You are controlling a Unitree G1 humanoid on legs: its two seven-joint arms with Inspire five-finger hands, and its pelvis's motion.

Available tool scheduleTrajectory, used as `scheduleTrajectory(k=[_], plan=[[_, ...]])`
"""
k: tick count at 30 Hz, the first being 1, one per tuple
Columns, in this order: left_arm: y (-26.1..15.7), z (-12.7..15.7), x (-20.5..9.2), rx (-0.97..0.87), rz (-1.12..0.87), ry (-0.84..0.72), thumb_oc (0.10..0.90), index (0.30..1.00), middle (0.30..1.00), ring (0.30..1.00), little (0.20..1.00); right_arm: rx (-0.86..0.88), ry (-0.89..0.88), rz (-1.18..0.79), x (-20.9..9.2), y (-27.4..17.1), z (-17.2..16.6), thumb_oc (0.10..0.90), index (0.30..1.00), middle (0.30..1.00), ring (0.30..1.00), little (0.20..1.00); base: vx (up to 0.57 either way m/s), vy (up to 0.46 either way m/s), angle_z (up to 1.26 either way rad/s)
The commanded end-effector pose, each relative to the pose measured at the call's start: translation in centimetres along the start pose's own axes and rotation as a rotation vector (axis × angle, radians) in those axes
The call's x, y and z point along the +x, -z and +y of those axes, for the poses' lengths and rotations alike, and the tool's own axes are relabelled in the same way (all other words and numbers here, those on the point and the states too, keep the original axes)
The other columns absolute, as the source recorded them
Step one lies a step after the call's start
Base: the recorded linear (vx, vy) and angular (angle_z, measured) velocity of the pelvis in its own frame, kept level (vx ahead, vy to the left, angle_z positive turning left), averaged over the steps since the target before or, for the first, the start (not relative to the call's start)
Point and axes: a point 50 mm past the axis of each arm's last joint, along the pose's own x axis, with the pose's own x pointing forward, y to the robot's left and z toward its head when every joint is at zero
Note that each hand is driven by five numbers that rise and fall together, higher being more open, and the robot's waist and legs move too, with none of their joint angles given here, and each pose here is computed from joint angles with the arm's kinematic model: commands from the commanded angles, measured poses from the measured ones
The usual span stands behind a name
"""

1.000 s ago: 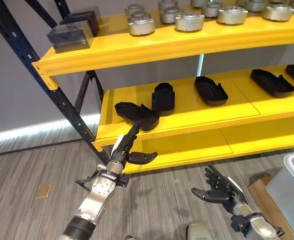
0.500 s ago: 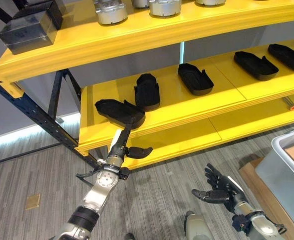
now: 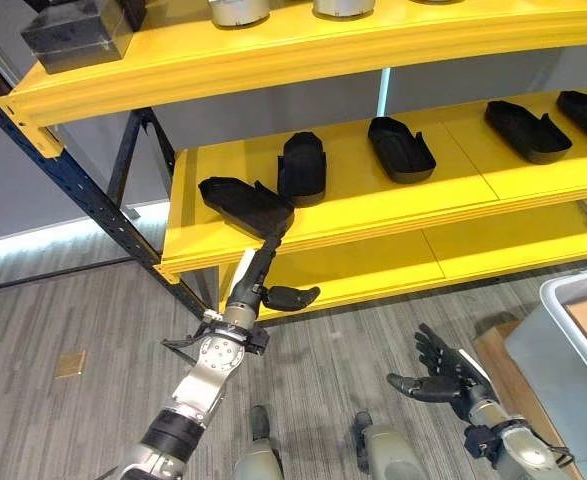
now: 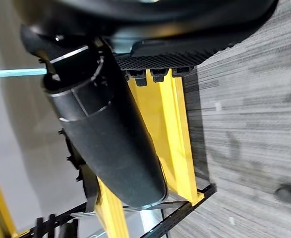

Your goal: Move parts from the plastic box to the shelf.

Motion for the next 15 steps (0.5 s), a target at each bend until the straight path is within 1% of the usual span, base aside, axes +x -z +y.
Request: scheduleTrajectory(k=[1, 5, 9, 15], plan=[[-4.3, 2.6, -0.4, -0.008, -0.254, -0.082, 0.9, 1.0, 1.0, 1.0, 1.0, -0.014, -0.068, -0.147, -0.2, -2.2, 1.2, 0.9, 1.0, 1.0, 1.0, 1.0, 0.16, 0.144, -0.44], [-5.1, 3.1, -0.8, 0.016, -0.289, -0.08, 0.9, 1.0, 1.0, 1.0, 1.0, -0.011, -0.083, -0.129, -0.3, -1.8, 1.5, 0.9, 1.0, 1.0, 1.0, 1.0, 0.12, 0.125, -0.1], [-5.8, 3.1, -1.1, 0.01, -0.322, -0.064, 0.9, 1.0, 1.0, 1.0, 1.0, -0.007, -0.088, -0.127, -0.3, -1.7, 1.7, 0.9, 1.0, 1.0, 1.0, 1.0, 0.06, 0.045, -0.09], [-5.9, 1.9, -1.3, -0.017, -0.327, 0.006, 0.9, 1.0, 1.0, 1.0, 1.0, -0.009, -0.093, -0.13, -0.3, -1.8, 1.8, 0.9, 1.0, 1.0, 1.0, 1.0, 0.04, 0.01, 0.02]])
